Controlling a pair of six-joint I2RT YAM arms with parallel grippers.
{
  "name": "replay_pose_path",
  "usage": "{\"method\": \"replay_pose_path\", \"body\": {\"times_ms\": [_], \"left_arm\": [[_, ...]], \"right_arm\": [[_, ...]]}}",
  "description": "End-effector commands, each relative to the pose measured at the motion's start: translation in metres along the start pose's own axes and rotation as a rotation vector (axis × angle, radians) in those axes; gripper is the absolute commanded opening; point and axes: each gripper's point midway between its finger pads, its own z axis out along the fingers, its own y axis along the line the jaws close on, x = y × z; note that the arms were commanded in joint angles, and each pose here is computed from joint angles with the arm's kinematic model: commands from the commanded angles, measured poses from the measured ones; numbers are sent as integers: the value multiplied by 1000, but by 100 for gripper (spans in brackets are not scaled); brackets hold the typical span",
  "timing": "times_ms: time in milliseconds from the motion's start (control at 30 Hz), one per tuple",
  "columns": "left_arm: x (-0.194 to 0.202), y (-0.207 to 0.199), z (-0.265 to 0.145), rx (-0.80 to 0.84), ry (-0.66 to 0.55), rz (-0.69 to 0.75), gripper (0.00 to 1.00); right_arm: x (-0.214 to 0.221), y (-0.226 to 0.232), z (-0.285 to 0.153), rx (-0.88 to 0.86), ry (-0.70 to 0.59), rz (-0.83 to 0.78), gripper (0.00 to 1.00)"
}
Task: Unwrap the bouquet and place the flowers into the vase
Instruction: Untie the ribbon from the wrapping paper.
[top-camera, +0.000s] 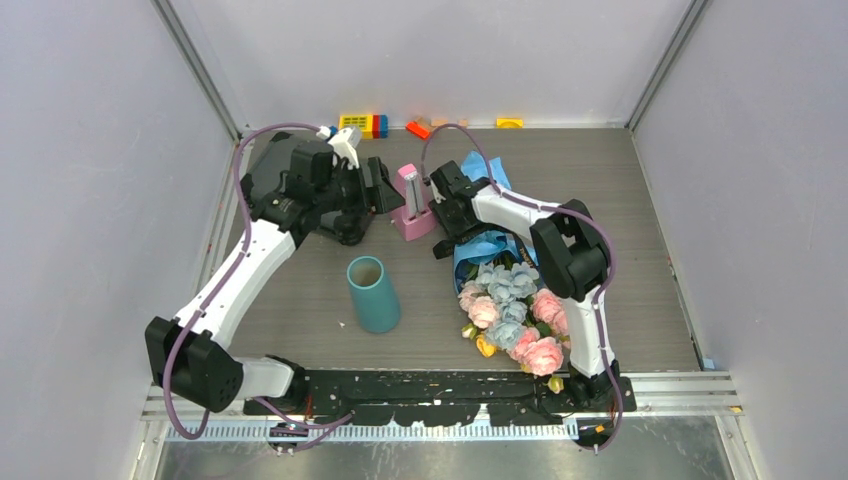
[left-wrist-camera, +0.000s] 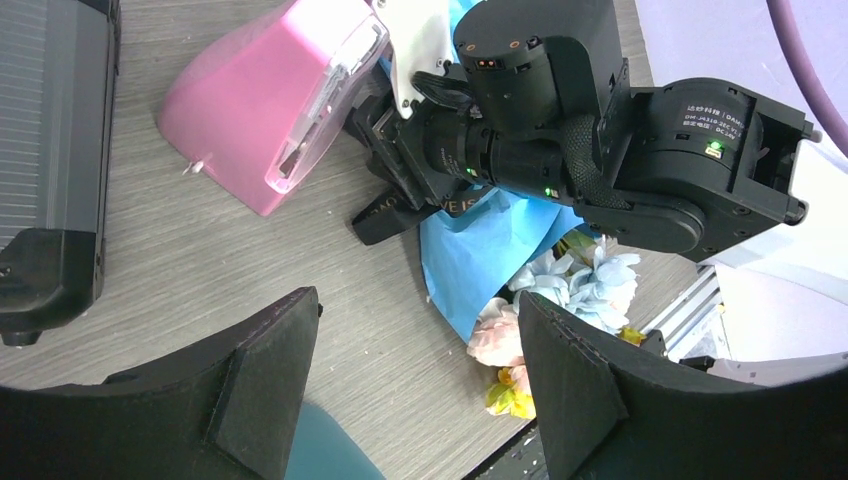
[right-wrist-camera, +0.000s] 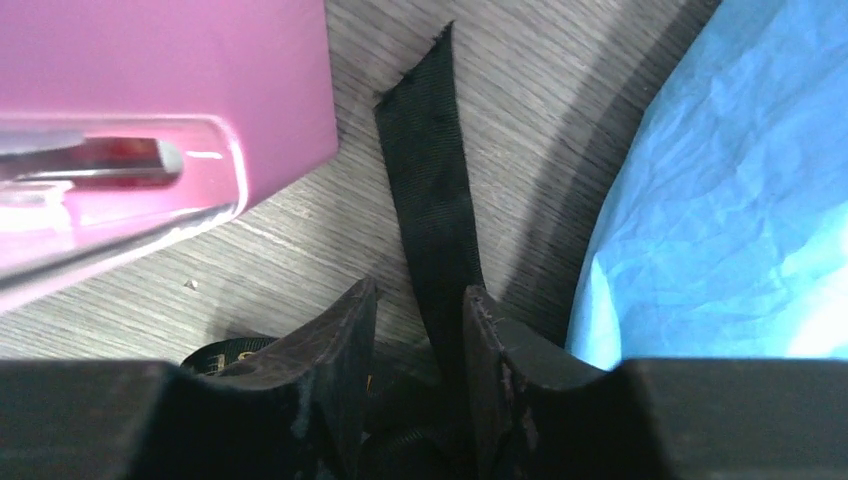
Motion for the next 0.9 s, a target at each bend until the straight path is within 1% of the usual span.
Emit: {"method": "replay_pose_path", "body": {"times_ms": [0,33,100,133,167,200,233,267,367,433,533,667,800,867], "left_arm": [[-11,-12,-13,43,-51,4,75],[-10,-12,-13,42,-51,2,75],[-10,-12,-14,41,-52,0,75],[-9,-11,-14,40,-53,0,75],[-9,-11,-13,40,-53,-1,75],[-9,-11,-13,40,-52,0,75],[-9,-10,-13,37,-52,-2,75],[-10,-10,-13,37,-54,-3,74],[-9,-12,-11,45,-53,-12,73],[-9,-14,-11,49,-55,-15,73],[-8,-18,-10,56,-54,-14,73],[-7,-20,-9,57,-56,-18,73],[-6,-20,-10,56,-61,-22,72],[-5,-19,-10,55,-59,-22,72]], "right_arm": [[12,3,11,6,21,-20,38],[14,4,13,0,27,-17,37],[16,5,17,-2,31,-15,29],[16,5,18,-1,27,-14,21],[17,5,19,3,29,-14,17],[15,4,20,6,21,-12,10],[16,3,20,16,19,-9,7],[12,2,19,19,4,-5,2],[5,-2,9,37,-48,11,0],[-8,-5,1,49,-120,35,0],[-19,-9,-14,59,-195,71,0],[-35,-7,-38,22,-279,100,0],[-43,-7,-45,-38,-288,115,0],[-43,-4,-44,-85,-260,103,0]]}}
